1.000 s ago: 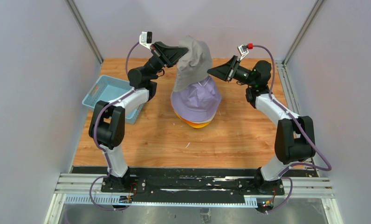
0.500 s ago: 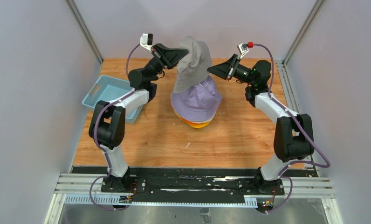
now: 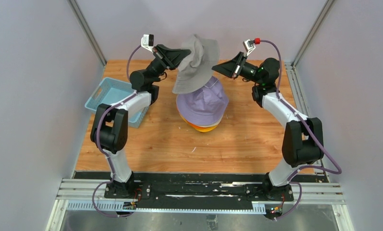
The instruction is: Stack the hats
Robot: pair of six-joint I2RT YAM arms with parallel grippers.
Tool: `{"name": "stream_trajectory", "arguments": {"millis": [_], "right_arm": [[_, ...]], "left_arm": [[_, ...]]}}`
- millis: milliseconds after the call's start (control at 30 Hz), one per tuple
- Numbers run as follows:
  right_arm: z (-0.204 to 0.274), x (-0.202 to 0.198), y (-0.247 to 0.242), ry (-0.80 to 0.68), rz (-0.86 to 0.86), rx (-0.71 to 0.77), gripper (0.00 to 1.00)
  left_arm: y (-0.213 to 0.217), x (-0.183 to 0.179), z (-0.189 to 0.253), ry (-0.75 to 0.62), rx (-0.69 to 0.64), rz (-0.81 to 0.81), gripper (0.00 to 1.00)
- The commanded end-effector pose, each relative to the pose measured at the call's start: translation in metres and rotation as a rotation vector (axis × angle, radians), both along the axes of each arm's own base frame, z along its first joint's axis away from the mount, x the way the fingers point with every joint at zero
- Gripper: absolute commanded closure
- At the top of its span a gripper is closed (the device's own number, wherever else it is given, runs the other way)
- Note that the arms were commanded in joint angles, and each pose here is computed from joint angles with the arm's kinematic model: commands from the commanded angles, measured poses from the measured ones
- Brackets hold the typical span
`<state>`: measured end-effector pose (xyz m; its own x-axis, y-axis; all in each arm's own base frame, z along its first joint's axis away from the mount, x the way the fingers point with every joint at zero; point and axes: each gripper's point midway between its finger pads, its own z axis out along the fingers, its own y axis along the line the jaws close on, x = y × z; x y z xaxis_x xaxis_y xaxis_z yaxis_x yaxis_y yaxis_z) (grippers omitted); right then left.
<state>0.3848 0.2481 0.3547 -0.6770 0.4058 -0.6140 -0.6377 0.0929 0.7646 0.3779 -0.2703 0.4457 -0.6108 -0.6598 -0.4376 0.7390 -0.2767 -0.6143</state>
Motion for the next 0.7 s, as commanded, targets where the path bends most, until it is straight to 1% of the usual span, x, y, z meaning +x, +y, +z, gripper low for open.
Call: {"name": "stream_trajectory", "arguments": {"millis": [0,133,267,500,600,667], "right_arm": [[0.047,-0.016,0.004,-0.124,0.008,-0.009,0.99],[0.063,-0.017,0.012,-0.137,0.025,-0.011,0.99],[0.069,-0.019,0.032,-0.134,0.064,-0.023,1.0],[0.064,-0.02,0.067,-0.131,0.121,-0.049,0.99],[0.06,-0.013,0.076,-0.124,0.131,-0.053,0.99],[0.059,-0.008,0.081,-0.12,0.139,-0.053,0.99]], "left_arm": [[0.026,0.012,0.005,-0.009,0.035,0.099,1.0],[0.044,0.028,0.0,0.054,0.131,0.208,1.0],[0.055,0.036,-0.008,0.113,0.227,0.284,0.99],[0.069,0.043,-0.027,0.124,0.431,0.443,0.98],[0.078,0.047,-0.033,0.128,0.492,0.495,0.97],[0.085,0.05,-0.035,0.133,0.507,0.52,0.98]]}}
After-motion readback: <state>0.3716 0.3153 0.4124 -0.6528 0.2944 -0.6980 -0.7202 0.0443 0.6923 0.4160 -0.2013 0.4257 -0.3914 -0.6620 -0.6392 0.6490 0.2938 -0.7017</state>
